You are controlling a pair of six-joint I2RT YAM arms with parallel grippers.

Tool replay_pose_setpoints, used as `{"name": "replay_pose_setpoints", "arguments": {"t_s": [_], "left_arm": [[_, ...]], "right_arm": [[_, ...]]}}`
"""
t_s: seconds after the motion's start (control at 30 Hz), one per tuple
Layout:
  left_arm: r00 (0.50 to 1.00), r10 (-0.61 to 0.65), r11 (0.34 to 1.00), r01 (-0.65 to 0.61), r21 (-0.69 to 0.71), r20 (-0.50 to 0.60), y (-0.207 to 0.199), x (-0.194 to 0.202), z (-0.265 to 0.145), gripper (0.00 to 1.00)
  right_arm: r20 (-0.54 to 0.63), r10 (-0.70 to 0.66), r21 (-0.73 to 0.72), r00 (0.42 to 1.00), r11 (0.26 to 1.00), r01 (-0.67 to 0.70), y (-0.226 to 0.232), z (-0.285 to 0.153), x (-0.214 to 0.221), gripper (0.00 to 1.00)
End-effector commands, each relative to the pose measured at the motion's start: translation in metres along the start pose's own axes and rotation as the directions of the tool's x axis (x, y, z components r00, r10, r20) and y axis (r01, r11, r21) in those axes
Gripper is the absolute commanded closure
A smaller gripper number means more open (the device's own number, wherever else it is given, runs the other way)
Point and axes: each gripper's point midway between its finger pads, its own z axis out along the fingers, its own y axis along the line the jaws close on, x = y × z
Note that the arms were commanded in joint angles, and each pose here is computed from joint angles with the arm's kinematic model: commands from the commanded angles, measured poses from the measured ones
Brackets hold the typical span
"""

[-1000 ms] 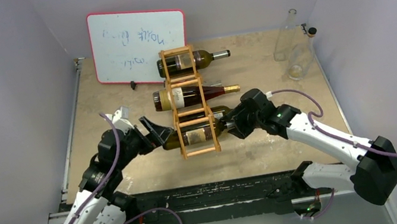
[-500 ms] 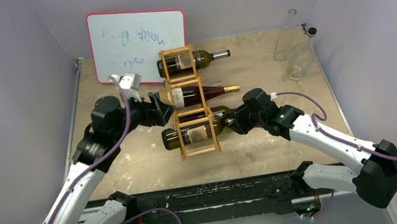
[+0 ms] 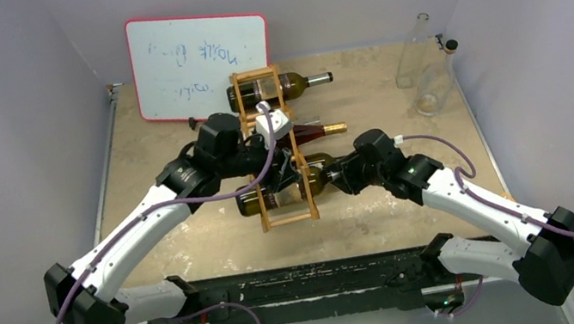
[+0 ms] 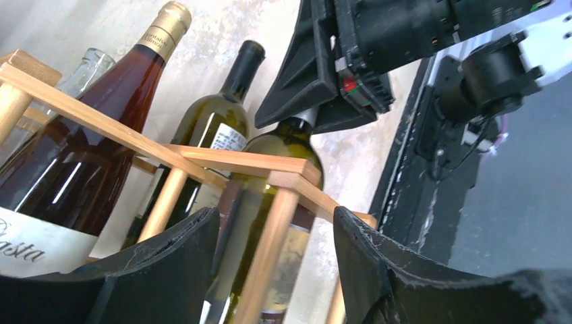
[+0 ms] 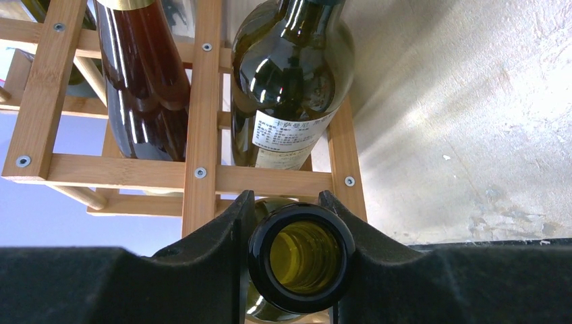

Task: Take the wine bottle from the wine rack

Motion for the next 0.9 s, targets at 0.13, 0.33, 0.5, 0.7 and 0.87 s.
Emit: {"name": "replay_pose_setpoints", "arguments": {"t_s": [0.13, 0.33, 0.5, 0.7, 0.87], "left_arm": [[0.964, 0.191, 0.981, -0.183, 0.06, -0.185, 0.017, 0.027, 0.017, 0.43], [0.967, 0.204, 0.979, -0.204, 0.015, -0.156, 0.024, 0.035, 0.018, 0.53], [0.967, 0.23, 0.972, -0.234, -0.027, -0.108, 0.026, 0.037, 0.012, 0.62], [0.965, 0.239, 0.97, -0.242, -0.01, -0.106, 0.023, 0.04, 0.01, 0.77], [0.965, 0.239, 0.97, -0.242, -0.009, -0.112, 0.022, 0.044, 0.008, 0.81]], "right_arm": [[0.059, -0.1, 0.042, 0.993, 0.994, 0.097, -0.01, 0.003, -0.01, 0.9], [0.076, -0.123, 0.069, 0.99, 0.991, 0.117, -0.015, 0.004, -0.014, 1.0], [0.114, -0.14, 0.05, 0.984, 0.99, 0.135, -0.015, -0.002, -0.022, 1.0], [0.186, -0.11, -0.013, 0.976, 0.993, 0.114, -0.019, -0.014, -0.039, 1.0], [0.235, -0.073, -0.131, 0.969, 0.986, 0.106, -0.015, -0.028, -0.052, 1.0]]}}
